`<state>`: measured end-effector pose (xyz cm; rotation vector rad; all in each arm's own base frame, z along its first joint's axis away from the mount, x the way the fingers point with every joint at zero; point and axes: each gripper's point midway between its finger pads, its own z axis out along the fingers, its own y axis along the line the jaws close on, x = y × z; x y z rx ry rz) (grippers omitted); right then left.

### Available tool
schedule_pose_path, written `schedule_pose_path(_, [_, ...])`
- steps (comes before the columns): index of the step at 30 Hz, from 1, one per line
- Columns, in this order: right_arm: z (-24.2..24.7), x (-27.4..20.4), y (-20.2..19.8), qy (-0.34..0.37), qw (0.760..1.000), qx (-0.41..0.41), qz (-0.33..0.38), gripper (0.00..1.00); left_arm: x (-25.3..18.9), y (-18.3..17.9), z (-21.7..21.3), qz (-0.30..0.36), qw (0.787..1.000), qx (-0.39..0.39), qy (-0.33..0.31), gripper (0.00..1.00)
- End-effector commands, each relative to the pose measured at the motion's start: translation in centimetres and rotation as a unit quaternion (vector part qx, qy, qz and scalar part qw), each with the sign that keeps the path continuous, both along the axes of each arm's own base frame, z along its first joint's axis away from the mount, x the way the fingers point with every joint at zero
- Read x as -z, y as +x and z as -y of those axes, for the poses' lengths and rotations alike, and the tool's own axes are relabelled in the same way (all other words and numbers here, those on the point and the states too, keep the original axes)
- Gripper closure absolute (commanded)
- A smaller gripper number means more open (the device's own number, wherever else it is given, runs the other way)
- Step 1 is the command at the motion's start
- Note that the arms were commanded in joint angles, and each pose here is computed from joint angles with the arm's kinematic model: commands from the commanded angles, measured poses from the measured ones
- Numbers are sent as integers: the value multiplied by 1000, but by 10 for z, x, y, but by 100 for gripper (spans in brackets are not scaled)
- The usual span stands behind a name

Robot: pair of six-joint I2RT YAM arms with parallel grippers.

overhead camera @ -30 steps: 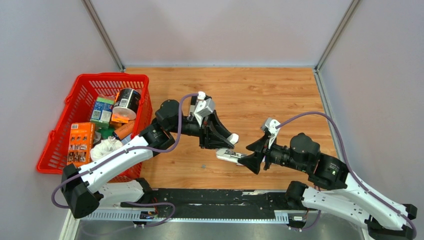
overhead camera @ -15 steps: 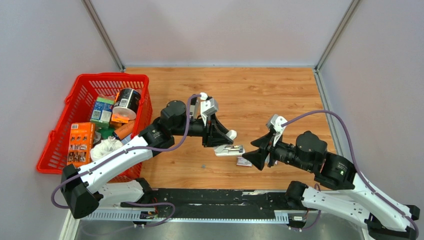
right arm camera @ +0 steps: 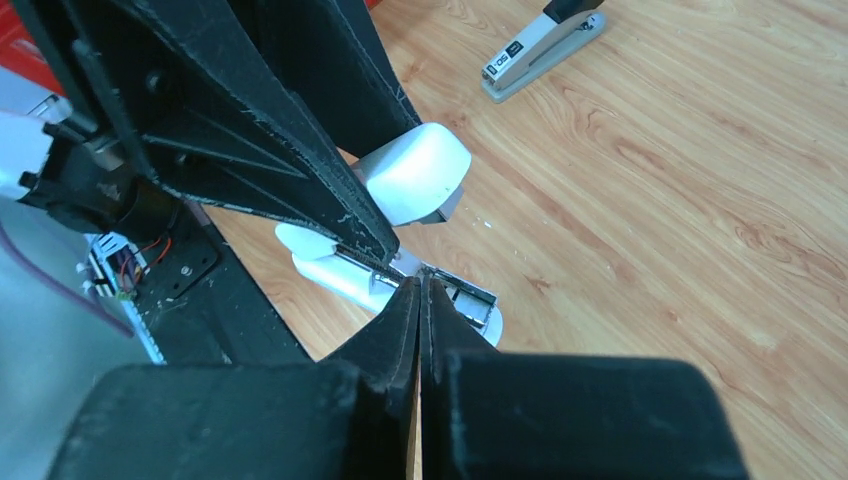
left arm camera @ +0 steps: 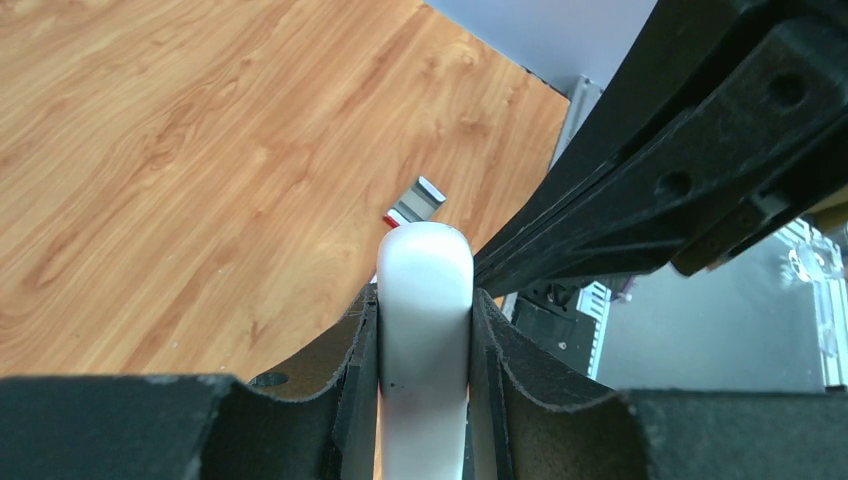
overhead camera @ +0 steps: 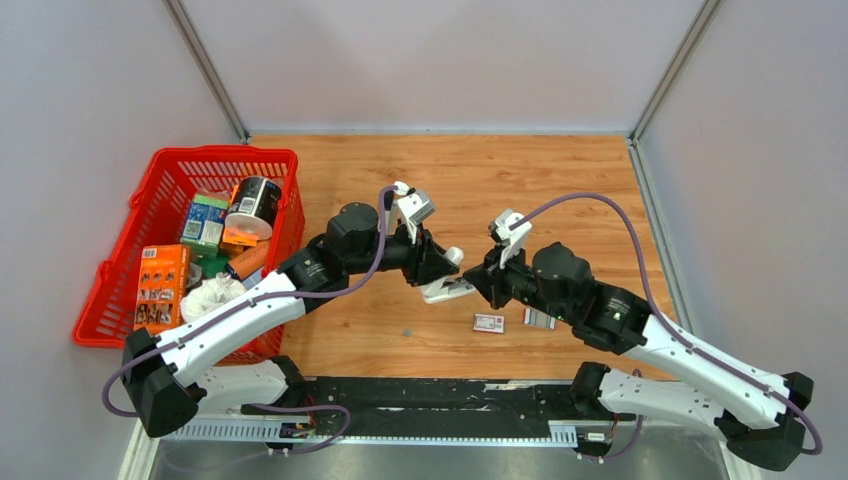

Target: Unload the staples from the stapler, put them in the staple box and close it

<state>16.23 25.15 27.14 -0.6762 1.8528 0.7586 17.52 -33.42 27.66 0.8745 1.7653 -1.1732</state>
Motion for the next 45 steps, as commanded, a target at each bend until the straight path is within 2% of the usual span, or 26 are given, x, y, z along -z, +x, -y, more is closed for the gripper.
schedule_pose_path(1, [-14, -6, 20, 37, 999, 29, 21, 100, -19, 10, -1, 3, 999, -39, -25, 100])
schedule_pose_path(9, [-30, 24, 31, 39, 998, 32, 28, 100, -23, 14, -6, -10, 997, -65, -29, 100])
schedule_pose_path(17, [-48, 57, 26, 58, 998, 5, 2, 100, -14, 24, -12, -31, 993, -108, -20, 100])
schedule_pose_path(30, [-76, 105, 4, 107, 991, -52, -64, 100, 18, 45, -26, -59, 979, -193, 19, 100])
schedule_pose_path(45, [-122, 135, -30, 125, 976, -151, -94, 100, 55, 57, -45, -83, 960, -261, 59, 100])
